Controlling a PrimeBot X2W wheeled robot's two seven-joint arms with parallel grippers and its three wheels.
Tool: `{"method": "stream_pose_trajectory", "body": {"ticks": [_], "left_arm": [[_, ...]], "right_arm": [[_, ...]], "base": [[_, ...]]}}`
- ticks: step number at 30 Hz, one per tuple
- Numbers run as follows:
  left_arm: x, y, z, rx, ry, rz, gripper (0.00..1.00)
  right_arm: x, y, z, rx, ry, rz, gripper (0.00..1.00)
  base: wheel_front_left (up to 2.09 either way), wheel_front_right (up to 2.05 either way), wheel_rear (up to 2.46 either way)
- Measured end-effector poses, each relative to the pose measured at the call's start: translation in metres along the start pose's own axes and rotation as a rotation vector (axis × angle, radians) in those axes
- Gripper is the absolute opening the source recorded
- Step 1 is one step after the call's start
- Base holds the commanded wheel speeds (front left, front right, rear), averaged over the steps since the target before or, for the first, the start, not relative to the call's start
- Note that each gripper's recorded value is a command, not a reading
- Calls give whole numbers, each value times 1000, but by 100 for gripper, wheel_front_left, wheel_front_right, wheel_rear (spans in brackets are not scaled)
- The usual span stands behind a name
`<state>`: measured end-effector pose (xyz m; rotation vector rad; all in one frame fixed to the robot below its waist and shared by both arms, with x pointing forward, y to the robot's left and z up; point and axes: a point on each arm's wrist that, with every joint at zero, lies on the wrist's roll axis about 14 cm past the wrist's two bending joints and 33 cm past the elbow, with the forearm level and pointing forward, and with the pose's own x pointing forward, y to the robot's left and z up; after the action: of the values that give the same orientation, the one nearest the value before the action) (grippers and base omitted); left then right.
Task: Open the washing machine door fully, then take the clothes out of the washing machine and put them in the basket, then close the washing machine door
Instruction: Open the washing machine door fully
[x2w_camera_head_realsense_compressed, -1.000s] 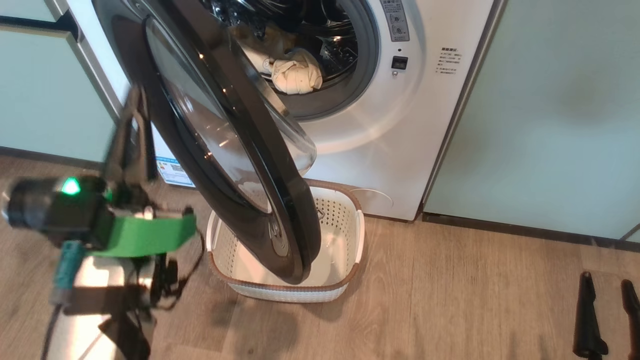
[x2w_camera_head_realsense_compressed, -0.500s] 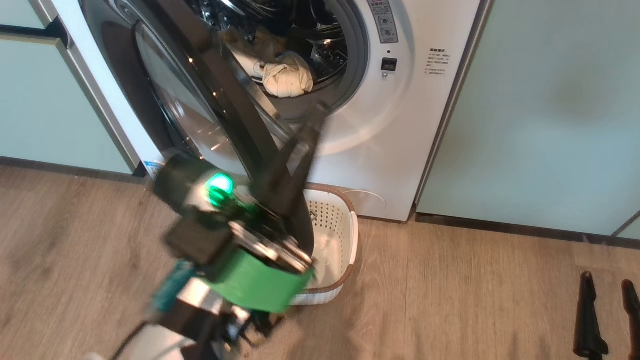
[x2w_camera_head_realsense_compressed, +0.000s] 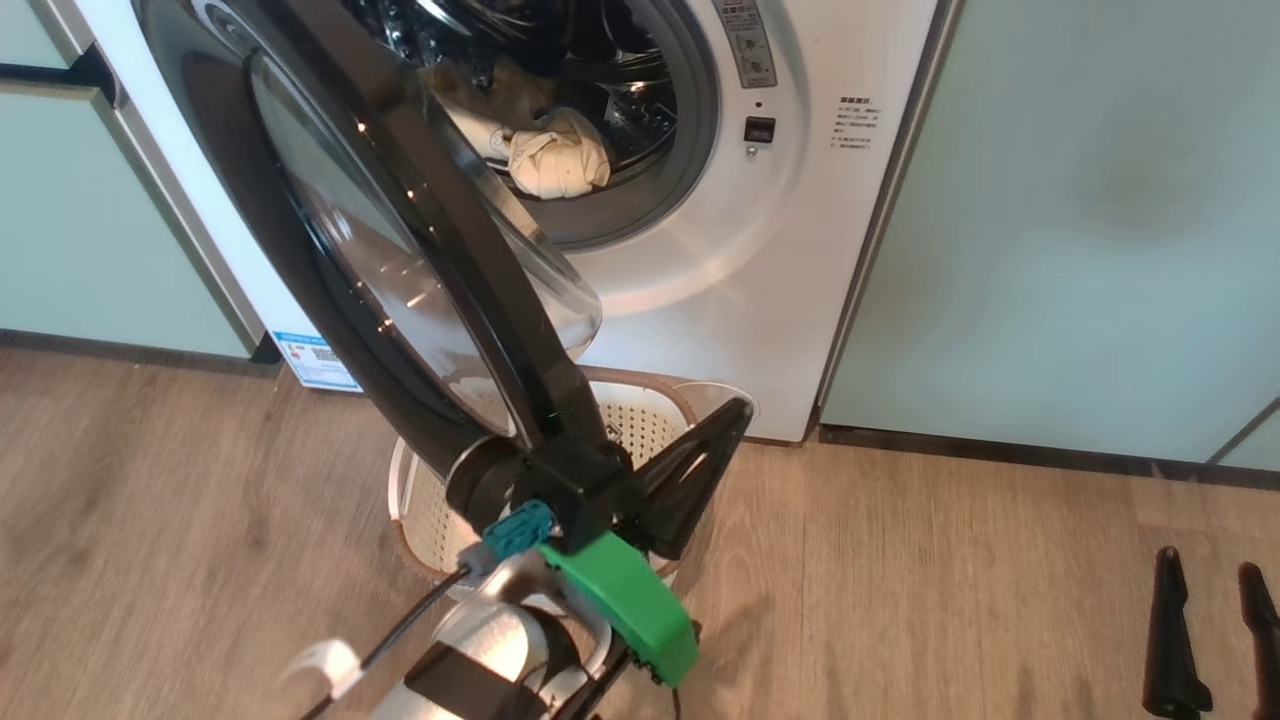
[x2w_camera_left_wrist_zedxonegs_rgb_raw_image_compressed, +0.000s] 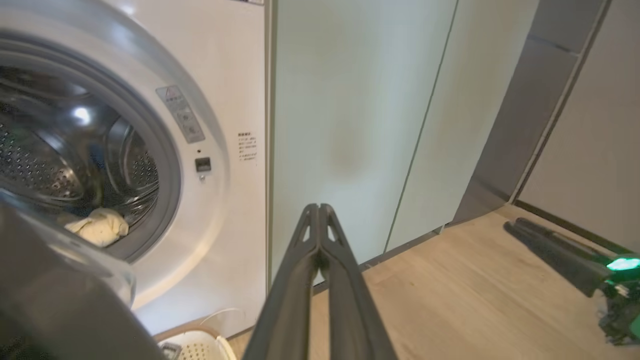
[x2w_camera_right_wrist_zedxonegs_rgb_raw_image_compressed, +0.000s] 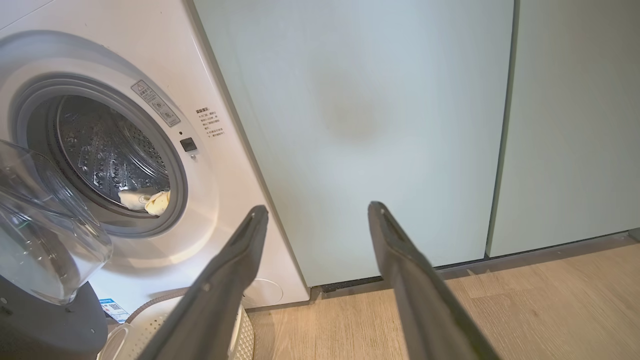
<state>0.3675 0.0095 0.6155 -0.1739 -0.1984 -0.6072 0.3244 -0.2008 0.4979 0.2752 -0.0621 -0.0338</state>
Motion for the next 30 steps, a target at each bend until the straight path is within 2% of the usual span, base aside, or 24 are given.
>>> {"method": "stream_pose_trajectory", "body": {"ticks": [12, 30], "left_arm": [[-5, 18, -40, 18, 148, 85, 0], [-15, 46, -56, 46, 205, 184, 0]], "right_arm": [[-3, -3, 1, 0, -3, -11, 100], [-1, -1, -5, 1, 15, -5, 100]], "base": [[0, 0, 0], [0, 0, 0]]}}
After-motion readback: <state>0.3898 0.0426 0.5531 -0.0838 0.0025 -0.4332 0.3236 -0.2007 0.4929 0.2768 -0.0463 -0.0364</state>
